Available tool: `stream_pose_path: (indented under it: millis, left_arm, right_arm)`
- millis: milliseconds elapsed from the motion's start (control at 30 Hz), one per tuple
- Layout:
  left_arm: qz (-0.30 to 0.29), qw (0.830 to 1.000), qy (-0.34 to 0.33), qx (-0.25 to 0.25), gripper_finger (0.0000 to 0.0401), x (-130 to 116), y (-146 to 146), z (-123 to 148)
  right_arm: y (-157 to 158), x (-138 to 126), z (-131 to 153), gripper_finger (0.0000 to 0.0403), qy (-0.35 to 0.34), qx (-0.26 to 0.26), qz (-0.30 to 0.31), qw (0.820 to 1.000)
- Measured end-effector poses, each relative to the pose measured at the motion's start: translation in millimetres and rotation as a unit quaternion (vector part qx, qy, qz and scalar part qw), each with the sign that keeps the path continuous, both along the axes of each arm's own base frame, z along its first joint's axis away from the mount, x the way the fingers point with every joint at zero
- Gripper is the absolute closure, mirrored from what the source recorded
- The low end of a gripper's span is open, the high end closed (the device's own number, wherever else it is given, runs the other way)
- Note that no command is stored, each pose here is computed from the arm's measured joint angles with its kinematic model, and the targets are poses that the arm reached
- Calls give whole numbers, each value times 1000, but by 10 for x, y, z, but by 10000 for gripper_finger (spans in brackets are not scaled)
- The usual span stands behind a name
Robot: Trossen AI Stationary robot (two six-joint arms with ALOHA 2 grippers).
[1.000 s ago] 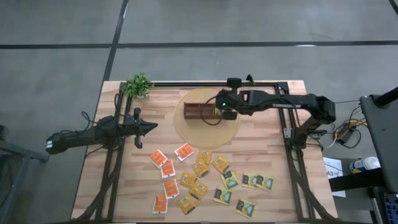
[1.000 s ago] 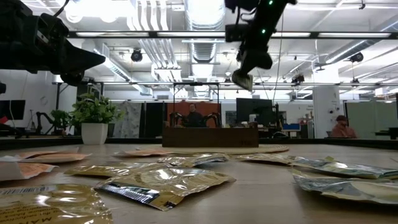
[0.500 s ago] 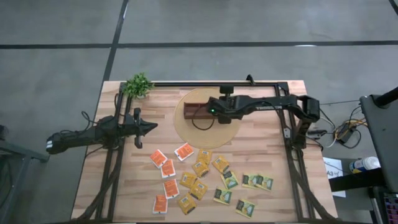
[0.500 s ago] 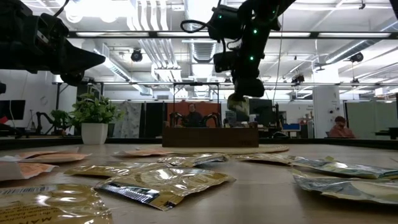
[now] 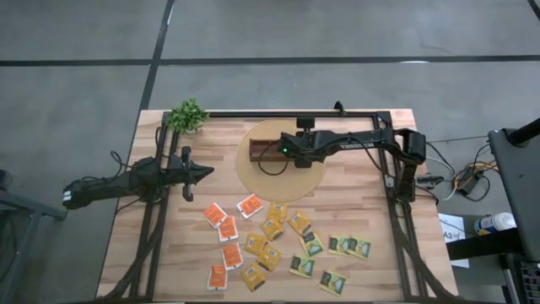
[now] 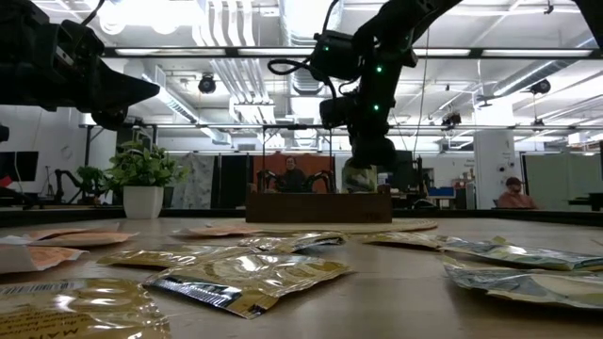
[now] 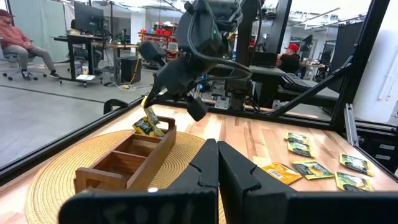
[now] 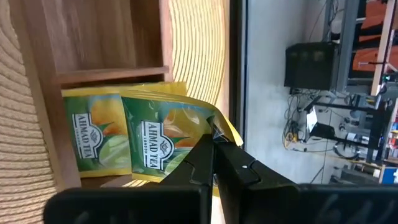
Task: Pick & Place Tea
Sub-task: Put the yellow tea bag into the right section of the wooden organizer
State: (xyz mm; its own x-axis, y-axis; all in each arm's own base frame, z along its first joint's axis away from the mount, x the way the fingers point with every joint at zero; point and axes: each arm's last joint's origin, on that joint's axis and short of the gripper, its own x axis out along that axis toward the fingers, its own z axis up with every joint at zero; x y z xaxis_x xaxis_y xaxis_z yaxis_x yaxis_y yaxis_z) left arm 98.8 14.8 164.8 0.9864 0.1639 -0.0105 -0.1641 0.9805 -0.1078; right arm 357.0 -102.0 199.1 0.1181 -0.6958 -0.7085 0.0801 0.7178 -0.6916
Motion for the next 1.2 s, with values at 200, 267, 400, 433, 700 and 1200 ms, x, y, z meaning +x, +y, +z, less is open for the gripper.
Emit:
stream_pose_path:
  millis: [200, 267, 400, 433, 700, 1200]
  left_arm:
    - [0, 1000, 0, 0, 401, 0, 0, 0]
    - [0, 1000, 0, 0, 401, 0, 0, 0]
    - [0, 1000, 0, 0, 401, 0, 0, 0]
    - [0, 1000, 0, 0, 401, 0, 0, 0]
    - [0, 1000, 0, 0, 401, 0, 0, 0]
    - [0, 1000, 0, 0, 401, 0, 0, 0]
  right_arm:
    - [-31, -30, -36, 394, 10, 4, 0, 1000]
    - [-27, -29, -39, 394, 9, 8, 2, 1000]
    - [-22, -29, -57, 394, 5, 27, 10, 1000]
    - [-21, -31, -61, 394, 4, 28, 9, 1000]
    - [-23, -38, -77, 394, 7, 26, 10, 1000]
    - [-14, -31, -89, 360, -1, 58, 25, 998]
